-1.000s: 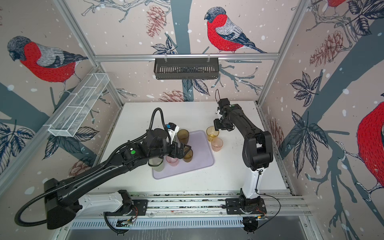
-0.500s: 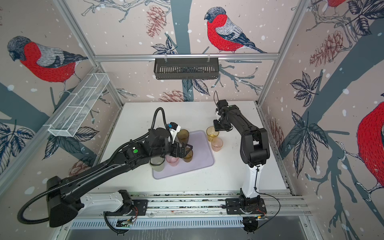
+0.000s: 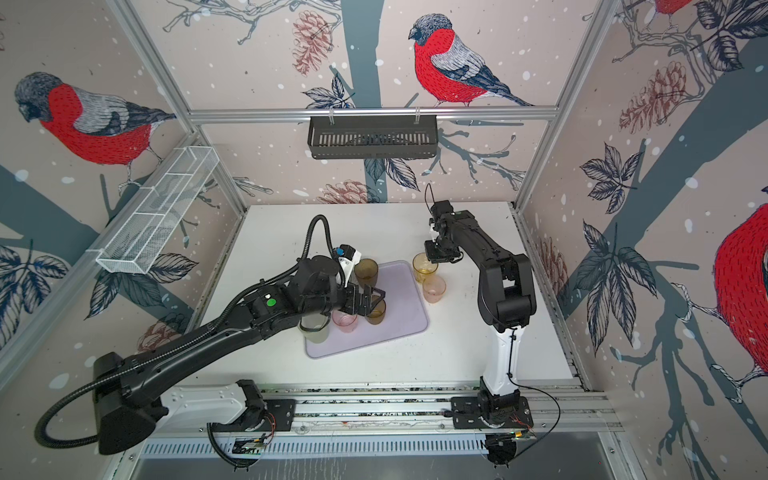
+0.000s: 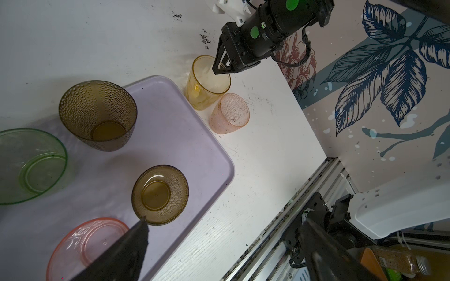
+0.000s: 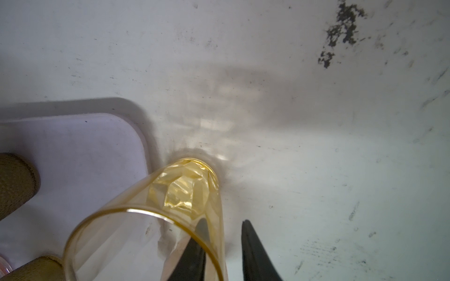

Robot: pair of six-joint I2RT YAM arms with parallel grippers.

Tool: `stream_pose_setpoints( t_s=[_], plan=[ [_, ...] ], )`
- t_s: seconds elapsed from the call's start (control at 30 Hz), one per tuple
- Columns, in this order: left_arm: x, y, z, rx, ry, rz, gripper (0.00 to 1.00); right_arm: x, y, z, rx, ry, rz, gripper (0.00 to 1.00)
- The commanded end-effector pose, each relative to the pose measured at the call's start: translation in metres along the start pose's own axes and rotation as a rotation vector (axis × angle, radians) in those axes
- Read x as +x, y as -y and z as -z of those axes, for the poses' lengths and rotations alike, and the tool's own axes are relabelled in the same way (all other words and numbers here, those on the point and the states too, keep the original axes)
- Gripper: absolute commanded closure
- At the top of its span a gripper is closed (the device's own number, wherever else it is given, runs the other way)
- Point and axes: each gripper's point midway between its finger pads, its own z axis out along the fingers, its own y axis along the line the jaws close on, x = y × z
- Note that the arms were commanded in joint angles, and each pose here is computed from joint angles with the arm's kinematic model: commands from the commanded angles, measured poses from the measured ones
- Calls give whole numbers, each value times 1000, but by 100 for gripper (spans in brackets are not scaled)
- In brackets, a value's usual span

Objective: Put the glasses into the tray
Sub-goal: 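Lower the right gripper around the yellow glass rim and close it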

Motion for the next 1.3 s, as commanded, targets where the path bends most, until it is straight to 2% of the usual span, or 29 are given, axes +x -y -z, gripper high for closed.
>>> stream_pose_setpoints(
  t_s=[0.0,0.37,0.9,1.27],
  plan=[
    [-11,6,1,19,45,-9,3,-2,-1,-1,-3,5,14,74],
    [-12,6,1,17,46,-7,3,-2,-2,-2,4,1,19,83],
    [-13,5,5,14,58,3,3,-2,-1,0,22,3,32,90],
    [-12,4,9,17,70,13,3,-15,-2,23,41,37,49,93]
  ],
)
